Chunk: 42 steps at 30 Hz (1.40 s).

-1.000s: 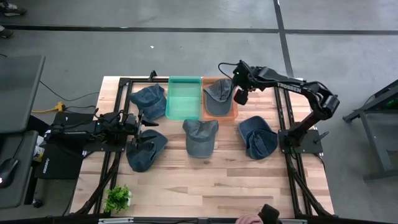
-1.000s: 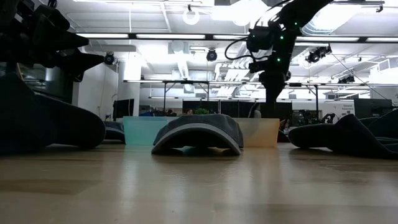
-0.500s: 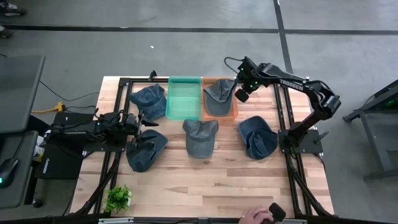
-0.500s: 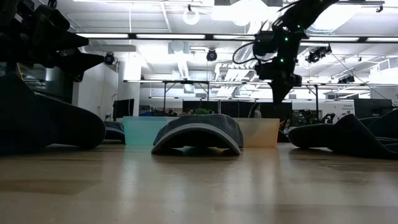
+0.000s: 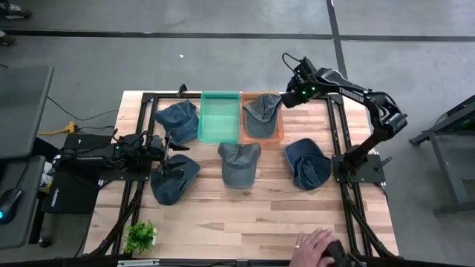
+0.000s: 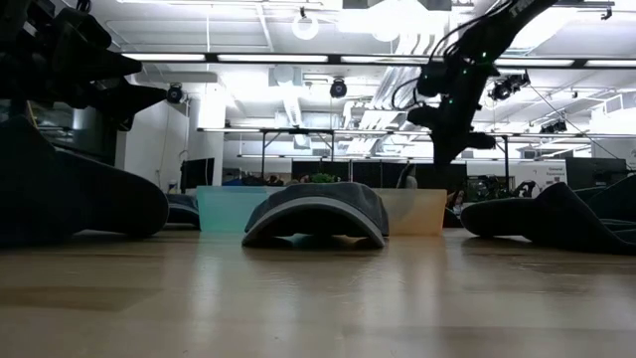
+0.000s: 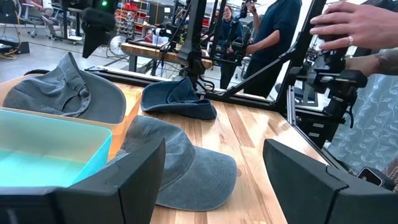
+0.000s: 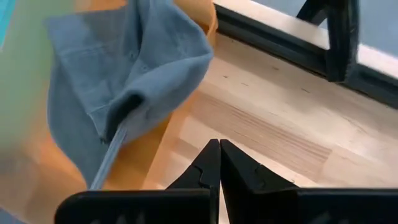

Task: Pick & Place hat
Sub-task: Put the top gray cap into the orange bin

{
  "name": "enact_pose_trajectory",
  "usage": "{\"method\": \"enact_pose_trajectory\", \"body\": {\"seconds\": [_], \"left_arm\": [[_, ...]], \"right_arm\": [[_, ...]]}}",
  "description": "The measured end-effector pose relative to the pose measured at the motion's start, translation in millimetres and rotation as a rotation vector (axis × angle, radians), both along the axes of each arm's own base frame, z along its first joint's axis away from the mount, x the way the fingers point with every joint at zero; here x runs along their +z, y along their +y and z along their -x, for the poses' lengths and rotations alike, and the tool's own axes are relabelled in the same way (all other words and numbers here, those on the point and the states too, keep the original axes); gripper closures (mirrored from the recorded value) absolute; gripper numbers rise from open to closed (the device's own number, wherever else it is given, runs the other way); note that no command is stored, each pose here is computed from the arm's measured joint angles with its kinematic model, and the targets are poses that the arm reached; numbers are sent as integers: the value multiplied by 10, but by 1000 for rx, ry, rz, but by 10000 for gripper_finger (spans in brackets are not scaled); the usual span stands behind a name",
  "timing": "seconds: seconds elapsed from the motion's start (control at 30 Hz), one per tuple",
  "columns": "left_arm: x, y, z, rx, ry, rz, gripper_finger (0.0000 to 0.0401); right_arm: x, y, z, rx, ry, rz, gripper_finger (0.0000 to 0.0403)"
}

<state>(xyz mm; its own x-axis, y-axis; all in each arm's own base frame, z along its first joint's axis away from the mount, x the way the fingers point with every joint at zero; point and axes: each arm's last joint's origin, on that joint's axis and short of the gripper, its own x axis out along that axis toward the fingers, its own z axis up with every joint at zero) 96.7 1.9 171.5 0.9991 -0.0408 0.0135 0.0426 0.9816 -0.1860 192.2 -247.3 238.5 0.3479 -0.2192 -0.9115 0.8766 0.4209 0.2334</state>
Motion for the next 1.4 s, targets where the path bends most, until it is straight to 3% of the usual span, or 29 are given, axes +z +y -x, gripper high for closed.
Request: {"method": "enact_pose_trajectory", "body": {"seconds": [0.13, 0.7, 1.07, 1.4], "left_arm": [[1, 0, 0, 0, 0, 0, 132], [1, 0, 0, 0, 0, 0, 132], [1, 0, 0, 0, 0, 0, 132], [1, 0, 0, 0, 0, 0, 132]], "right_arm": [[-201, -114, -65, -29, -10, -47, 402], [-543, -325, -341, -71, -134, -46, 403], [-523, -290, -436, -47, -169, -30, 403], [-325, -249, -419, -37, -215, 18, 403]]}}
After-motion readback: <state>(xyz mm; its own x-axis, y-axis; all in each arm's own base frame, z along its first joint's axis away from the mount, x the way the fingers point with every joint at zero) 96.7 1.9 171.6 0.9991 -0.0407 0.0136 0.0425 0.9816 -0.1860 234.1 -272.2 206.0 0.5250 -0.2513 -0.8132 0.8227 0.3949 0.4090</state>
